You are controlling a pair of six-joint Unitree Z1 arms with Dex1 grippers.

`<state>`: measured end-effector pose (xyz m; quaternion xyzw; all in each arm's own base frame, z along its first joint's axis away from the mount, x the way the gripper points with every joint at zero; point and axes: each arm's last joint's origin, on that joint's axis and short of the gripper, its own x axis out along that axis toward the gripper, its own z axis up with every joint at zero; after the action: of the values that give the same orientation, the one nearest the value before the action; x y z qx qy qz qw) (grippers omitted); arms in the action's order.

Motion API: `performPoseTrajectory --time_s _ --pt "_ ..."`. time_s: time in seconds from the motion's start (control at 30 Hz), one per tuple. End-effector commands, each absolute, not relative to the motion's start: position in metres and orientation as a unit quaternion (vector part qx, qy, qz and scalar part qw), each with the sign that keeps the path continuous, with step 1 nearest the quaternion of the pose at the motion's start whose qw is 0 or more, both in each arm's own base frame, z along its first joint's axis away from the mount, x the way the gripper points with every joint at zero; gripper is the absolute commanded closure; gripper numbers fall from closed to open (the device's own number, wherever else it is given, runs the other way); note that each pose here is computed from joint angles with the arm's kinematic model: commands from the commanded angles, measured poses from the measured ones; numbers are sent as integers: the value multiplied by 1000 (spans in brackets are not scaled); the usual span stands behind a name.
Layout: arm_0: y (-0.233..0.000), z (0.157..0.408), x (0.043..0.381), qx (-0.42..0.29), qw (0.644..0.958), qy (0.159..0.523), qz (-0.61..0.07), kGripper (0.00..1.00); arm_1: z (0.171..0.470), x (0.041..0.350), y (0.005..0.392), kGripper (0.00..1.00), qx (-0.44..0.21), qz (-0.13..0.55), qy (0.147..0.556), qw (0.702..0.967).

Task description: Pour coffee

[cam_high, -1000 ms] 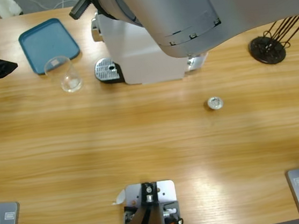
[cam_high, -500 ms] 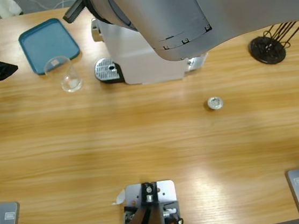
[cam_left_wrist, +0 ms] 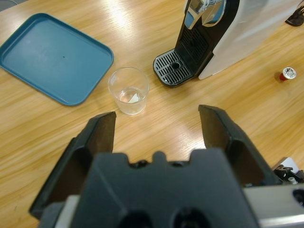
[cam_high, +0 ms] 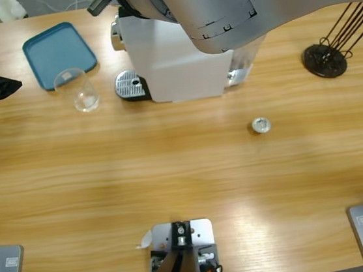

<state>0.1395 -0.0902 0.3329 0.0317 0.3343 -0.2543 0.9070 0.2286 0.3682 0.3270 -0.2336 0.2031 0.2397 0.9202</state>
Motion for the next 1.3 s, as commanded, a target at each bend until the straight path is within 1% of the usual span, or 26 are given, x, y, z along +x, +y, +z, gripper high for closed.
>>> performPoseTrajectory --time_s 0.03,0.33,0.47,0.57,0.63,0.67,0.73,0.8,0.83,0.87,0.9,0.97,1.0,1.03,1.07,1.1,1.2,1.27,1.3 --pt "-90 331 135 34 902 340 -263 256 212 236 376 1000 -319 231 308 866" --pt "-90 331 135 34 902 342 -263 257 191 228 372 1000 -312 229 323 864" --pt "-90 331 135 34 902 342 -263 254 190 228 372 1000 -310 228 323 864" --pt "-89 331 134 34 902 341 -263 257 196 227 370 1000 -309 225 318 868" --pt "-89 331 134 34 902 341 -263 257 209 226 368 1000 -305 224 307 874" --pt "-89 331 134 34 902 341 -263 257 220 225 365 1000 -302 224 297 878" --pt "-89 331 134 34 902 342 -263 255 253 221 356 1000 -297 230 276 885" --pt "-90 330 135 35 901 344 -263 254 296 222 343 1000 -281 246 258 891" --pt "-90 330 136 35 901 344 -263 254 316 222 336 971 -272 258 253 892" --pt "-90 330 136 35 900 344 -263 253 334 220 329 694 -263 263 248 895" --pt "-91 330 136 35 901 344 -263 253 353 218 320 585 -256 268 242 897" --pt "-90 331 135 35 900 344 -264 253 376 214 305 457 -248 274 238 898" --pt "-90 331 135 34 900 343 -265 253 385 213 297 322 -243 275 239 899" --pt "-90 331 135 34 901 343 -265 253 393 213 287 164 -235 280 245 898" --pt "-90 331 134 34 901 343 -265 253 400 212 278 45 -223 290 252 896" --pt "-90 331 134 34 901 342 -265 252 405 210 269 2 -209 298 262 894" --pt "-89 332 133 34 901 341 -266 241 418 201 239 0 -173 311 294 887" --pt "-88 332 131 33 900 343 -268 168 424 189 218 0 -155 301 302 891" --pt "-88 333 131 32 900 342 -269 156 422 181 205 0 -147 295 306 893"
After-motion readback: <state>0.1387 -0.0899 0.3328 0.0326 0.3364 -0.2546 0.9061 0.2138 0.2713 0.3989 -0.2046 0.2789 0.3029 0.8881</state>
